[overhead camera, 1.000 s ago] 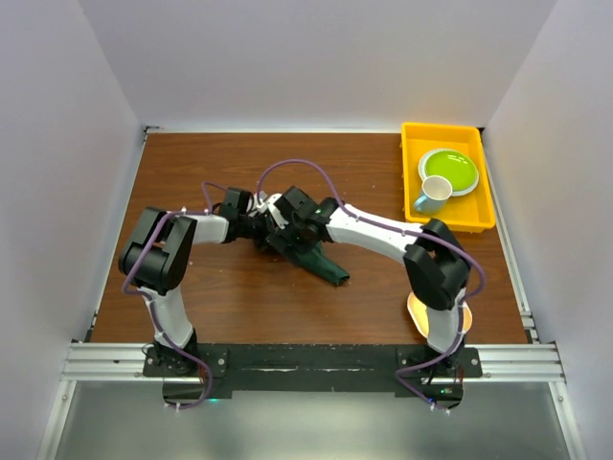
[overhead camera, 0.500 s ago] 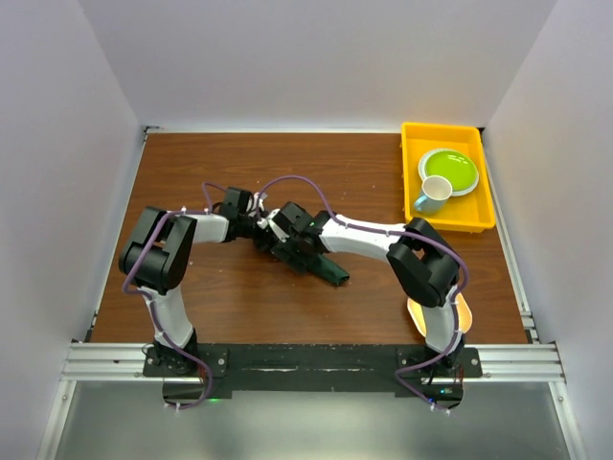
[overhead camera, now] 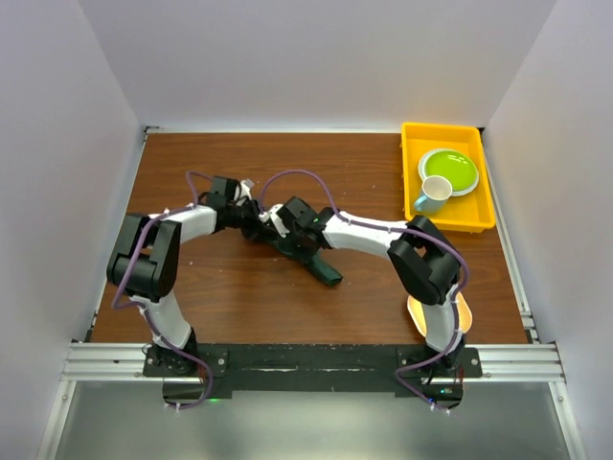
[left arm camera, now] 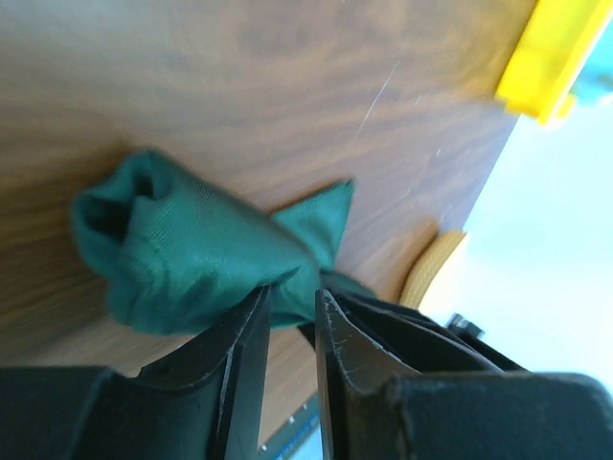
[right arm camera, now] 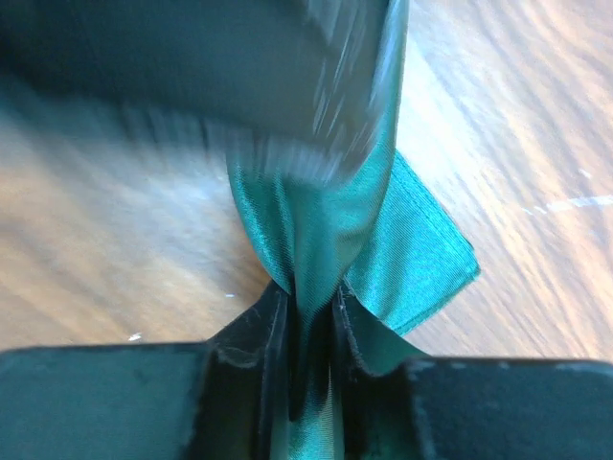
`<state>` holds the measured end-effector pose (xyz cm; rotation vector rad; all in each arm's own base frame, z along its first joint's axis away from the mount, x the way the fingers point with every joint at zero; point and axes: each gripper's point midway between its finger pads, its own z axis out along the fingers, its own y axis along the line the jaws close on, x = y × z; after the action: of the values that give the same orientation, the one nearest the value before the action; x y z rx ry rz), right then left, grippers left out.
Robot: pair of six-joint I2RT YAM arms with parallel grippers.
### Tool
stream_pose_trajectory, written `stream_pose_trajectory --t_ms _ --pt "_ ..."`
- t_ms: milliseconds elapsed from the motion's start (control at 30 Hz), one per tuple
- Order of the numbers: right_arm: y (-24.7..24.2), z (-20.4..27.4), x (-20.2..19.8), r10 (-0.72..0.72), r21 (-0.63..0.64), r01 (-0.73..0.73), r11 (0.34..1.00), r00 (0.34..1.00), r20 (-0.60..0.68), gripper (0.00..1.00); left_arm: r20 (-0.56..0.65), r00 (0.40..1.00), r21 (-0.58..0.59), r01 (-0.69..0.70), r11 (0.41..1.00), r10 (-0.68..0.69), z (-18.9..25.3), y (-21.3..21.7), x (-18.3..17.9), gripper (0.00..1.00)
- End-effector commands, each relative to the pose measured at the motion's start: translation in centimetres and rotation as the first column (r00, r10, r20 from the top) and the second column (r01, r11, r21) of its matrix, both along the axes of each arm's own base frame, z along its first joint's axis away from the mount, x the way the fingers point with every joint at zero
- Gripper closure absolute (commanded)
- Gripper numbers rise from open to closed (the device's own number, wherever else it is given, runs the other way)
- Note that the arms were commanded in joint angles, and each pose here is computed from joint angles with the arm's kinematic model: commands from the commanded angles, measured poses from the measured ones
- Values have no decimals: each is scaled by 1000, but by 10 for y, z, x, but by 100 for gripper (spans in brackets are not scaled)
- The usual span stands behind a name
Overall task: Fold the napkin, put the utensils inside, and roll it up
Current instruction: Roll the napkin with the utensil
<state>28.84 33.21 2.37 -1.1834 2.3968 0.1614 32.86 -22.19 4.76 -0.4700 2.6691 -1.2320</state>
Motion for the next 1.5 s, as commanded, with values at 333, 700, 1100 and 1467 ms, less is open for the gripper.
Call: stream_pose_trajectory --t_ms 333,700,1100,1467 --pt "28 6 -19 183 498 324 805 662 -727 93 263 965 -61 1 998 15 66 -8 37 70" --pt "2 -24 -10 169 463 474 749 539 -825 91 230 973 -155 26 988 10 34 -34 24 72" --pt "-13 -21 -3 70 405 439 802 604 -794 71 211 977 -70 19 997 -4 -19 -21 31 74" --pt "-46 14 -6 -27 325 338 883 729 -684 43 189 982 -55 27 998 -17 -29 -20 29 74"
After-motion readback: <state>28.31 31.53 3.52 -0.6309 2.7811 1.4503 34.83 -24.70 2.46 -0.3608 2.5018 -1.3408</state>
